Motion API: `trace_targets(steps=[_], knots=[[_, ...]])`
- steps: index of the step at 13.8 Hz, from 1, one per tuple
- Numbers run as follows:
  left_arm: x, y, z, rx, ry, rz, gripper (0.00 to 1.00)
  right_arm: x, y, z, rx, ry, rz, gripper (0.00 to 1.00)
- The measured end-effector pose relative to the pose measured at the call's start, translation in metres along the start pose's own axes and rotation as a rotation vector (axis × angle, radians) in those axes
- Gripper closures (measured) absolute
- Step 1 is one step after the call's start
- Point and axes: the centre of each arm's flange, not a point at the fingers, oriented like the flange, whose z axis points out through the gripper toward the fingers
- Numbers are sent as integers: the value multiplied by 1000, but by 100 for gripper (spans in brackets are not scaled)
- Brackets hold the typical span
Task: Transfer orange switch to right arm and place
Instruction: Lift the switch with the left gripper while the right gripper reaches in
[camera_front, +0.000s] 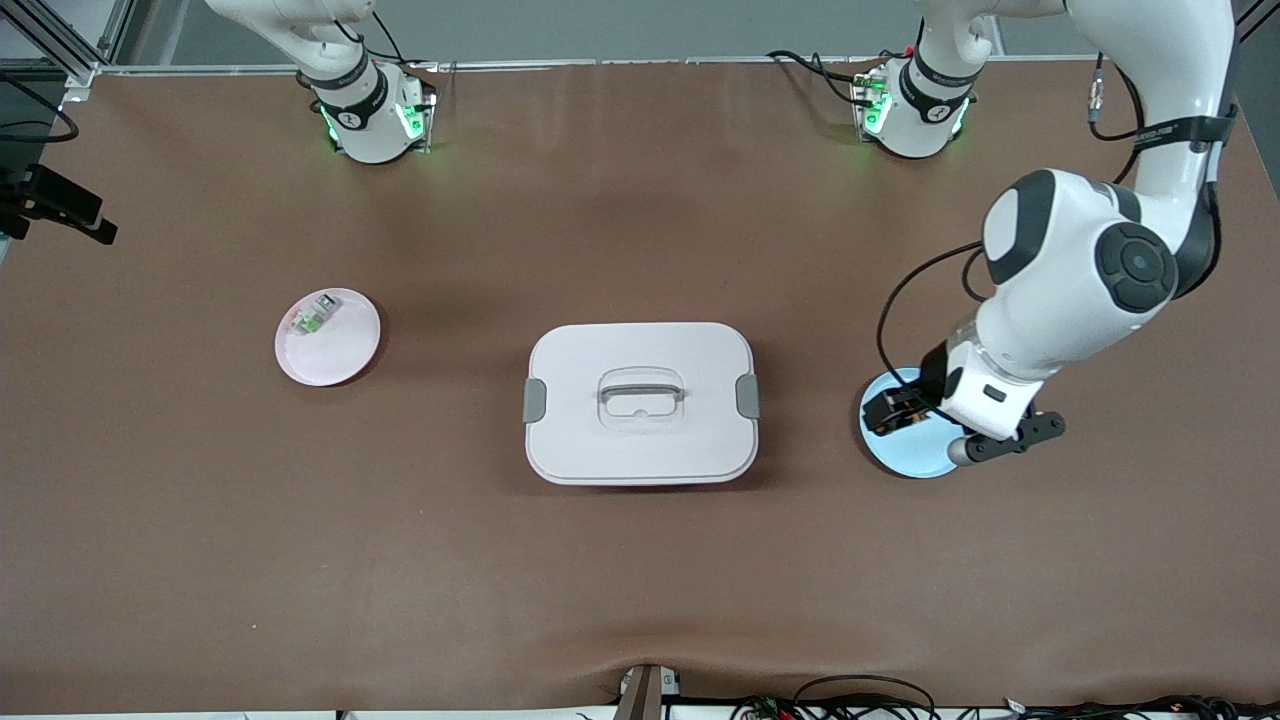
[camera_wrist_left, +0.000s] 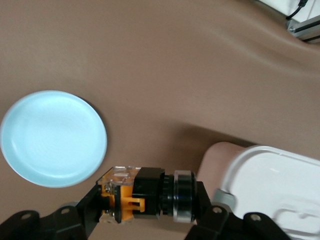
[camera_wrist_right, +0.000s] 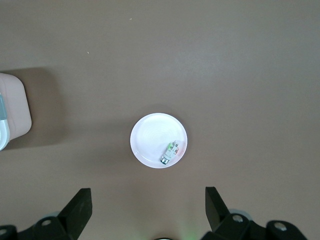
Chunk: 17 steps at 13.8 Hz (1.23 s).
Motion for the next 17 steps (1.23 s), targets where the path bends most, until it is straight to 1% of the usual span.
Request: trace_targets(steps=[3, 5, 8, 10, 13, 16, 17], knots=[[-16, 34, -12, -46, -3, -139, 26, 0, -6, 0, 24, -2, -8, 0], [-25, 53, -20, -81, -26, -236, 26, 0, -13, 1, 68, -5, -10, 0], [-47, 80, -11, -85, -63, -352, 26, 2, -26, 7, 176, -14, 5, 0], [-64, 100, -2, -80, -84, -432, 26, 7, -34, 18, 265, -8, 14, 0], [-81, 124, 12, -72, -110, -524, 26, 17, -43, 50, 399, 40, 59, 0], [-88, 135, 24, -61, -129, -607, 26, 11, -61, 75, 509, 75, 104, 0], [-91, 138, 27, -57, -134, -635, 26, 8, -73, 83, 546, 97, 122, 0]])
